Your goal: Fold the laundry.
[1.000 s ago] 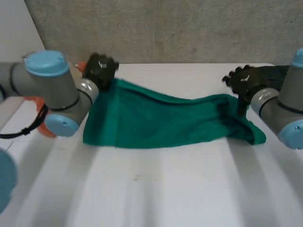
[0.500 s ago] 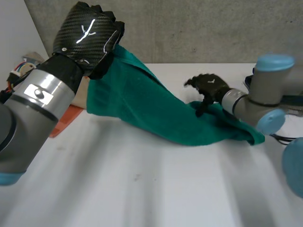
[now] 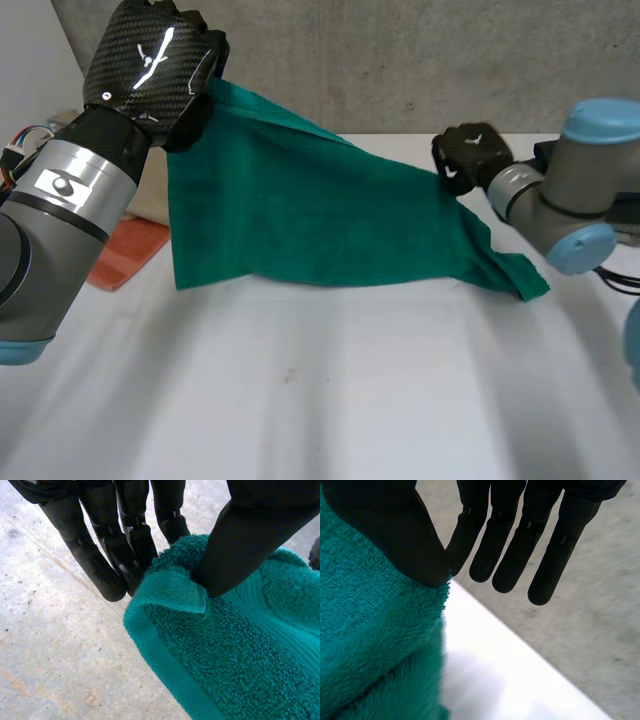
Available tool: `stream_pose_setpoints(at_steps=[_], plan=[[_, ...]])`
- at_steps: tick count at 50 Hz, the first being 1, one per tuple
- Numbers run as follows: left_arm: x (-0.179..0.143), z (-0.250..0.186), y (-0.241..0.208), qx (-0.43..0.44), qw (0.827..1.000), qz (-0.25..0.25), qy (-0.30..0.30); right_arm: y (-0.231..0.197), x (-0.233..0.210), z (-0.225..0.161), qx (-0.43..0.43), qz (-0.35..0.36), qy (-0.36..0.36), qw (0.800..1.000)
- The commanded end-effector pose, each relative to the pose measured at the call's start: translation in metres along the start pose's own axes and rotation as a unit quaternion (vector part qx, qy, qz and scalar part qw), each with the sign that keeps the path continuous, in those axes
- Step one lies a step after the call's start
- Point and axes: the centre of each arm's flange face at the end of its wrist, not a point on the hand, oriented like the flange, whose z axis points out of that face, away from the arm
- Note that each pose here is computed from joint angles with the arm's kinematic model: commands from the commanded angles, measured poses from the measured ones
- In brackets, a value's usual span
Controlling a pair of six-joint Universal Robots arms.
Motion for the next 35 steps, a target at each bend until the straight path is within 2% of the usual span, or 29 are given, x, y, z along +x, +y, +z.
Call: stream_pose_setpoints(at_steps=[1,3,4,6,9,11,13,15,18,21,22,24,26,30,35], plan=[[-0.012,0.034,0.015,0.025,0.999,0.010,-0.020,-0.064,0.041,-0.008,0.111,-0.014,0.087,0.990],[-0.023,0.051,0.018,0.042,0.998,0.017,-0.042,-0.086,0.045,-0.007,0.162,-0.011,0.108,0.981],[-0.033,0.068,0.019,0.062,0.996,0.022,-0.067,-0.106,0.049,-0.008,0.212,-0.010,0.129,0.969],[-0.048,0.083,0.013,0.086,0.991,0.022,-0.096,-0.125,0.052,-0.011,0.258,-0.013,0.145,0.955],[-0.073,0.103,-0.006,0.141,0.981,-0.005,-0.136,-0.156,0.056,-0.020,0.328,-0.023,0.172,0.929],[-0.085,0.109,-0.018,0.169,0.974,-0.044,-0.141,-0.168,0.053,-0.031,0.347,-0.026,0.174,0.921],[-0.088,0.110,-0.018,0.173,0.973,-0.069,-0.137,-0.167,0.046,-0.038,0.338,-0.025,0.163,0.927],[-0.083,0.107,-0.012,0.163,0.973,-0.108,-0.120,-0.156,0.033,-0.050,0.307,-0.026,0.139,0.941],[-0.067,0.094,0.016,0.108,0.980,-0.135,-0.101,-0.131,0.015,-0.069,0.252,-0.023,0.101,0.962],[-0.053,0.078,0.042,0.056,0.985,-0.141,-0.086,-0.101,-0.001,-0.085,0.190,-0.016,0.072,0.979],[-0.043,0.066,0.061,0.024,0.986,-0.143,-0.077,-0.079,-0.014,-0.098,0.144,-0.009,0.048,0.988],[-0.033,0.054,0.078,-0.006,0.988,-0.142,-0.065,-0.055,-0.031,-0.110,0.095,-0.005,0.019,0.995],[-0.018,0.037,0.104,-0.048,0.987,-0.143,-0.049,-0.016,-0.057,-0.126,0.019,-0.007,-0.026,0.999],[0.003,0.012,0.141,-0.112,0.983,-0.142,-0.031,0.025,-0.086,-0.140,-0.063,-0.032,-0.075,0.995],[0.010,0.000,0.152,-0.143,0.982,-0.124,-0.024,0.023,-0.084,-0.134,-0.095,-0.064,-0.065,0.991]])
